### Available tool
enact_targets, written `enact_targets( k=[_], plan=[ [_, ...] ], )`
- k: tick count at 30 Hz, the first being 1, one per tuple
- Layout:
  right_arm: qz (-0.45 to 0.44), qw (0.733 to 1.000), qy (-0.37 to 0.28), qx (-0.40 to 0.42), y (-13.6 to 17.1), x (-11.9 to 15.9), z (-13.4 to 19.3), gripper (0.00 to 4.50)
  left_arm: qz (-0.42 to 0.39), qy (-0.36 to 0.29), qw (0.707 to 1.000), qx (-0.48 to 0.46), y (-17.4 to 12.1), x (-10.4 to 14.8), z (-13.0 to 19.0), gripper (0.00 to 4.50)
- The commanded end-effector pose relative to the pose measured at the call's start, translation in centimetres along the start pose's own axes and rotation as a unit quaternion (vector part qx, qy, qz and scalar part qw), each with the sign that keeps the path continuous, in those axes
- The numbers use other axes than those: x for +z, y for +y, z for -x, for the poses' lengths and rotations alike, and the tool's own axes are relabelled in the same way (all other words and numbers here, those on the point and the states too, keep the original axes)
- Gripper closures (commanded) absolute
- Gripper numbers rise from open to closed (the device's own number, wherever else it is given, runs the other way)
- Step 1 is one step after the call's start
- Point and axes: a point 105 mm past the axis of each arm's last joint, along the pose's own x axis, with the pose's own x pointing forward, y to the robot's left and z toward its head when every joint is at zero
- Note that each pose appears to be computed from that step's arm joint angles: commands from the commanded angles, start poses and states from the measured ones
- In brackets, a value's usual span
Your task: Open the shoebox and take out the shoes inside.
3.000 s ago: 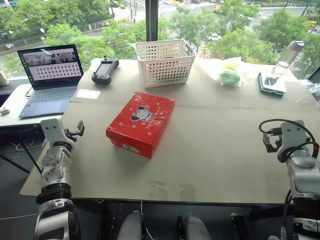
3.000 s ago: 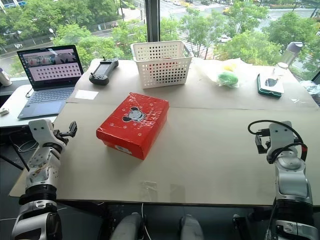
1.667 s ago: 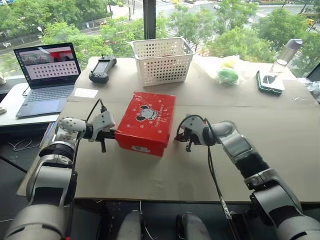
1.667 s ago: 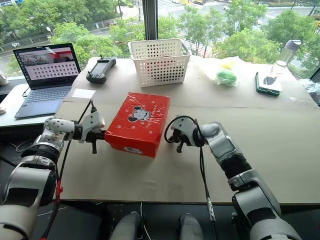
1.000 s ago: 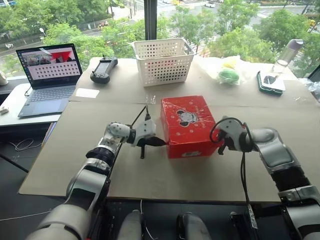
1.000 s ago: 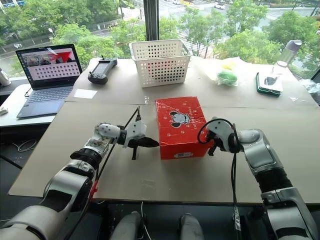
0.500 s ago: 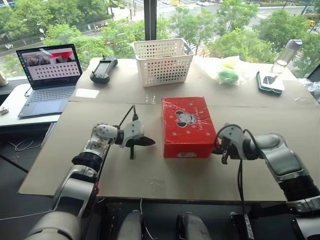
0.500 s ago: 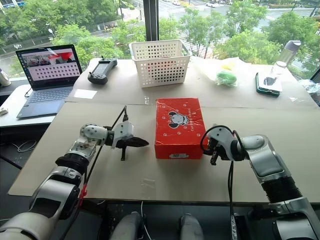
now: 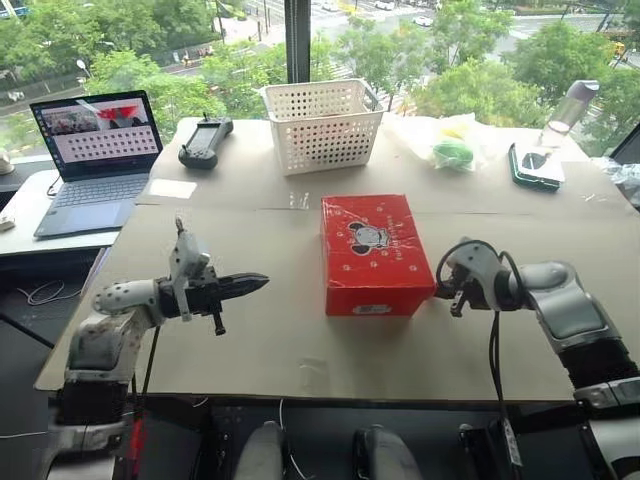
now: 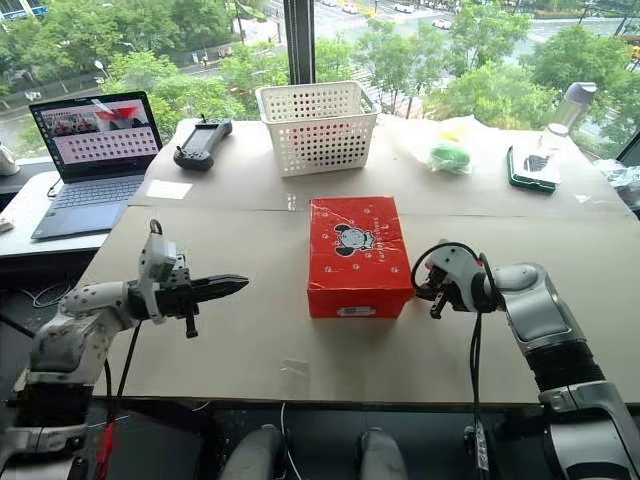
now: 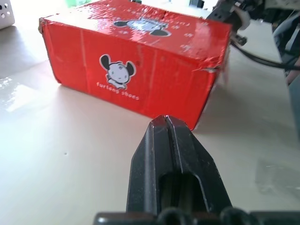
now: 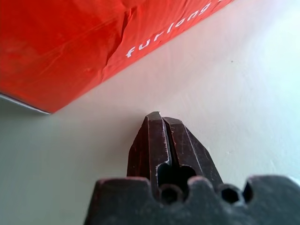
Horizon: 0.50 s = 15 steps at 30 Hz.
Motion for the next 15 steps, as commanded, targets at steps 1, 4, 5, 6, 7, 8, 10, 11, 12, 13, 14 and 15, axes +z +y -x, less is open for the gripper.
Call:
enact_targets(
  k=[1,4,5,6,7,8,10,11,12,13,14,15],
  plan=[
    [-0.023,0.998,-0.05,0.028,-0.3,2.1,0.2,4.47,0.009,-0.018,1.0,0.009,-2.1,1.1,-0.2,4.5],
    [-0.035,0.995,-0.075,0.052,-0.3,3.2,0.0,4.47,0.013,-0.023,1.0,0.014,-2.9,1.1,-0.4,4.5],
    [-0.037,0.994,-0.081,0.061,-0.4,3.5,-0.1,4.47,0.011,-0.02,1.0,0.018,-3.1,0.8,-0.4,4.5],
    [-0.037,0.993,-0.086,0.069,-0.4,3.9,-0.2,4.47,0.008,-0.016,1.0,0.019,-3.4,0.5,-0.3,4.5],
    [-0.035,0.992,-0.091,0.079,-0.4,4.3,-0.3,4.47,0.007,-0.013,1.0,0.019,-3.5,0.3,-0.3,4.5],
    [-0.034,0.991,-0.096,0.085,-0.4,4.7,-0.3,4.47,0.004,-0.009,1.0,0.017,-3.8,0.2,-0.1,4.5],
    [-0.033,0.99,-0.102,0.092,-0.4,5.1,-0.3,4.47,0.0,-0.008,1.0,0.013,-4.1,0.1,0.0,4.5],
    [-0.035,0.989,-0.107,0.094,-0.5,5.4,-0.2,4.47,-0.009,-0.011,1.0,0.014,-4.2,0.2,0.1,4.5],
    [-0.037,0.988,-0.115,0.096,-0.7,5.8,0.0,4.47,-0.016,-0.012,1.0,0.015,-4.2,0.3,0.2,4.5],
    [-0.039,0.987,-0.122,0.098,-0.8,6.2,0.1,4.47,-0.022,-0.012,1.0,0.016,-4.2,0.4,0.2,4.5],
    [-0.041,0.986,-0.126,0.099,-0.9,6.5,0.2,4.47,-0.025,-0.011,0.999,0.017,-4.3,0.4,0.3,4.5],
    [-0.044,0.985,-0.134,0.103,-0.9,6.8,0.3,4.47,-0.027,-0.008,0.999,0.019,-4.2,0.3,0.3,4.5]
  ],
)
